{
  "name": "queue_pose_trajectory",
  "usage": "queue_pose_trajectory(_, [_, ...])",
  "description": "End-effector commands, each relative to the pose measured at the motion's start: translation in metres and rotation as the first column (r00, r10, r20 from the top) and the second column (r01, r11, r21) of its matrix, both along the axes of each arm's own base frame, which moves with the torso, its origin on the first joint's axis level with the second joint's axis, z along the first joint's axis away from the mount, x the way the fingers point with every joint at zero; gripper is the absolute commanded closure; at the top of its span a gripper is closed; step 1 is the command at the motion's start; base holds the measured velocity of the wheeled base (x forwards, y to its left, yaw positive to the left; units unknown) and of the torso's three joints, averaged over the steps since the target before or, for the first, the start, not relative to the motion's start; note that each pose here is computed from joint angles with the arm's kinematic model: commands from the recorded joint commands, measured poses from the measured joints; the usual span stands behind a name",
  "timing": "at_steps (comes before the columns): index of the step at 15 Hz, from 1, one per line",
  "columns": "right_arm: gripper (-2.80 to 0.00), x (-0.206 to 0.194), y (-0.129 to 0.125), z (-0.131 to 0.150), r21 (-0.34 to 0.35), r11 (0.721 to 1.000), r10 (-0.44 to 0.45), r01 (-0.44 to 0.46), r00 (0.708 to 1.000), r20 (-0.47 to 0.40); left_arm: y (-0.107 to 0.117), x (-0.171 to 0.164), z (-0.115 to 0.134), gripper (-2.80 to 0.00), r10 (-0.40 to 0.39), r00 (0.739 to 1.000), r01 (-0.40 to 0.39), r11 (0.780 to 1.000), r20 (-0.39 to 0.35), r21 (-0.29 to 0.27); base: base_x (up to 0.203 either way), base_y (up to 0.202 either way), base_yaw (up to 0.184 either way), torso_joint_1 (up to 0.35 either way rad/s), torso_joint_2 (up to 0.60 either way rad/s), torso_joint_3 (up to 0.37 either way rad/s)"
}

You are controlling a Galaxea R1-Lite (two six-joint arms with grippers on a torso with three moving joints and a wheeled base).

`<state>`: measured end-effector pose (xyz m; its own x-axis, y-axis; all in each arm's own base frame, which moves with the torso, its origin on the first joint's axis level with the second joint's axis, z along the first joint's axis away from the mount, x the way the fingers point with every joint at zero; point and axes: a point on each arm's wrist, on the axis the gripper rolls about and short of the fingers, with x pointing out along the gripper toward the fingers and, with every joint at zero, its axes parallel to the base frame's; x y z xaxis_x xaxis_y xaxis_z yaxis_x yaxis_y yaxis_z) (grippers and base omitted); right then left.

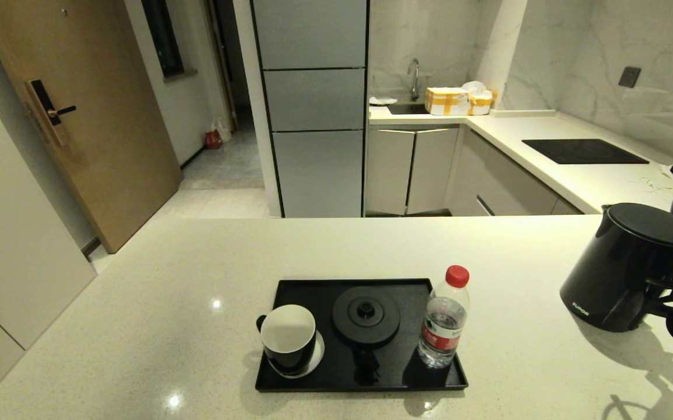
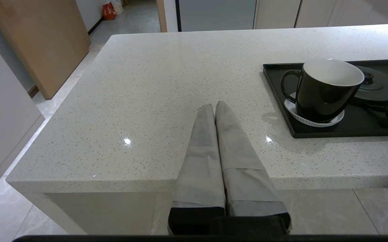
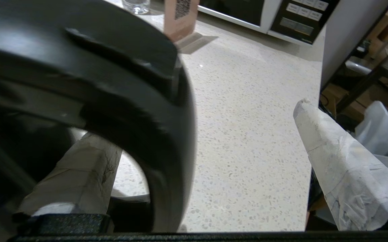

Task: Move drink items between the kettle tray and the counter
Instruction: Return the kettle to its original position

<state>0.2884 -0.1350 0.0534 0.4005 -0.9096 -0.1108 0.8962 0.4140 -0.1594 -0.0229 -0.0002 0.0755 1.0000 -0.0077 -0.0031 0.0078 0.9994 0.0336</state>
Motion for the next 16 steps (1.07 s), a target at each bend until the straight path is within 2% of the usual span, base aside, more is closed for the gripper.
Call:
queue_pose_trajectory(1, [-2.80,-0.0005,-0.0022,-0.0002,-0.003,1.000,-0.011,0.011,1.000,0.004,0.0000,-0.0001,-0.0002,0.00,0.000,1.000,0.000,1.000,0.000,0.000,0.000,0.000,0.000,0.000,0.00,0.000])
queue_pose_trajectory(16, [-2.80,-0.0013,-0.0045,-0.0006,-0.001,1.000,-0.019,0.019,1.000,0.006,0.0000,-0.0001,-0.0001,0.00,0.000,1.000,0.000,1.000,0.001,0.000,0.000,0.000,0.000,0.000,0.00,0.000])
